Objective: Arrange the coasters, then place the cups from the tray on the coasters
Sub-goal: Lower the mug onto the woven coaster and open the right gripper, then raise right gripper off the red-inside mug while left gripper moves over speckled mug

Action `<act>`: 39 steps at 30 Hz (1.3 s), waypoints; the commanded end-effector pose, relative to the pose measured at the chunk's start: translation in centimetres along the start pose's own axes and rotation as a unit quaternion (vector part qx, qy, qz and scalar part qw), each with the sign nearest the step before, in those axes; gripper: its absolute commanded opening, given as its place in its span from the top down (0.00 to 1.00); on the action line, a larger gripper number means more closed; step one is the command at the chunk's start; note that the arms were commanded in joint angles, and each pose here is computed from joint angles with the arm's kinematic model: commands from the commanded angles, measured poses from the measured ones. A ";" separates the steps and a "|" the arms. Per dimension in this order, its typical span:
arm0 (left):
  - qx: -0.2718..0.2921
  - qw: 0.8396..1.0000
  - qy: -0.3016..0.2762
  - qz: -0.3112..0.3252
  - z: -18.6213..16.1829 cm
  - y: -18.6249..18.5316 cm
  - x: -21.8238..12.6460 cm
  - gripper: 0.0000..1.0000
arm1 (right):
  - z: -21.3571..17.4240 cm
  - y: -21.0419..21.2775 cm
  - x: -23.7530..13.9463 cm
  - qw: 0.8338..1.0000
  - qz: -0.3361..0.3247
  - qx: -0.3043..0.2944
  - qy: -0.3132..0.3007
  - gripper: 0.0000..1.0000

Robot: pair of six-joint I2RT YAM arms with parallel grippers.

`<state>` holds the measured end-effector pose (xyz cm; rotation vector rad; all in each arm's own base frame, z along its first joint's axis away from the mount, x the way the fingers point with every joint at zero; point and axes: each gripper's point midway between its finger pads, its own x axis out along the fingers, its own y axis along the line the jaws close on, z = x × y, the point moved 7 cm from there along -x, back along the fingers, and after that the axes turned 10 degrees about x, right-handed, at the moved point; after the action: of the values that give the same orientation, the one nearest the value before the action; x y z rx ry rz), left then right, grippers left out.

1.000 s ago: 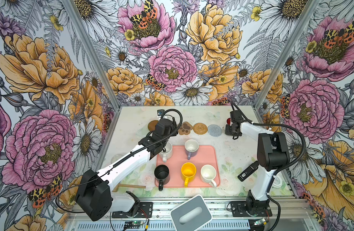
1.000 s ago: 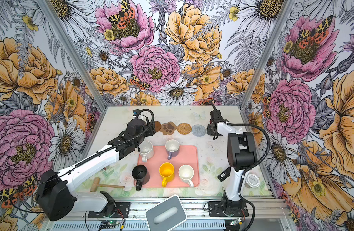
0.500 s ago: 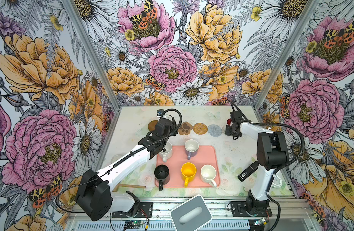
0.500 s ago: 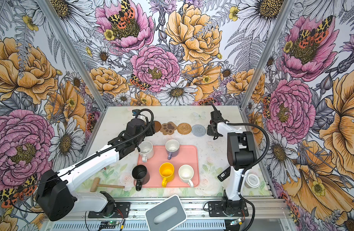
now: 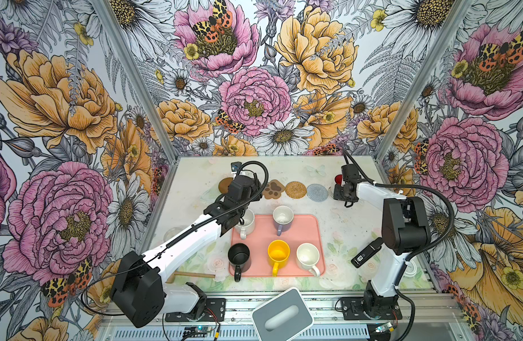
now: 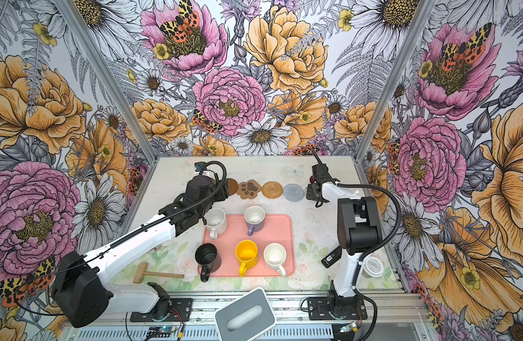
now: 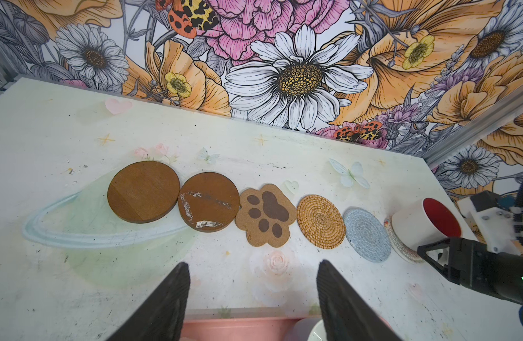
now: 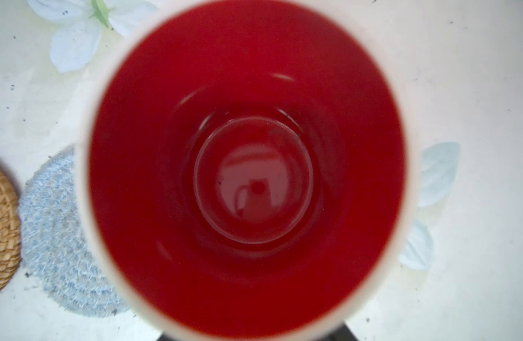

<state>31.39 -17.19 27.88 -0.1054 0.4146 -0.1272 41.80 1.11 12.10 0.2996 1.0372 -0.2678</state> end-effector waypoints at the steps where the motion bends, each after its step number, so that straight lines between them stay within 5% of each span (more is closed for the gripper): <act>1: -0.014 1.000 -0.017 0.011 0.6 0.8 -0.8 0.30 | 1.3 -0.3 -3.5 0.998 0.006 0.020 -0.053 0.47; 7: -0.014 1.000 -0.027 0.009 0.5 1.1 -1.1 0.30 | 0.5 0.8 -9.9 0.990 -0.020 0.002 -0.143 0.45; 16: -0.019 1.000 -0.021 0.000 0.6 1.1 -1.5 0.31 | -0.9 6.5 -18.1 0.968 0.137 0.051 -0.205 0.44; 22: -0.023 0.999 -0.023 0.001 0.8 1.6 -2.5 0.31 | -3.1 10.5 -18.4 0.946 0.253 0.054 -0.198 0.44; 39: 0.020 0.997 0.069 0.029 -1.4 2.4 -3.4 0.31 | -5.9 12.0 -18.3 0.920 0.335 0.031 -0.198 0.42</act>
<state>28.45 -14.83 27.78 -0.0786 0.4930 -0.1010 32.81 15.61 24.31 0.5726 0.5652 0.1979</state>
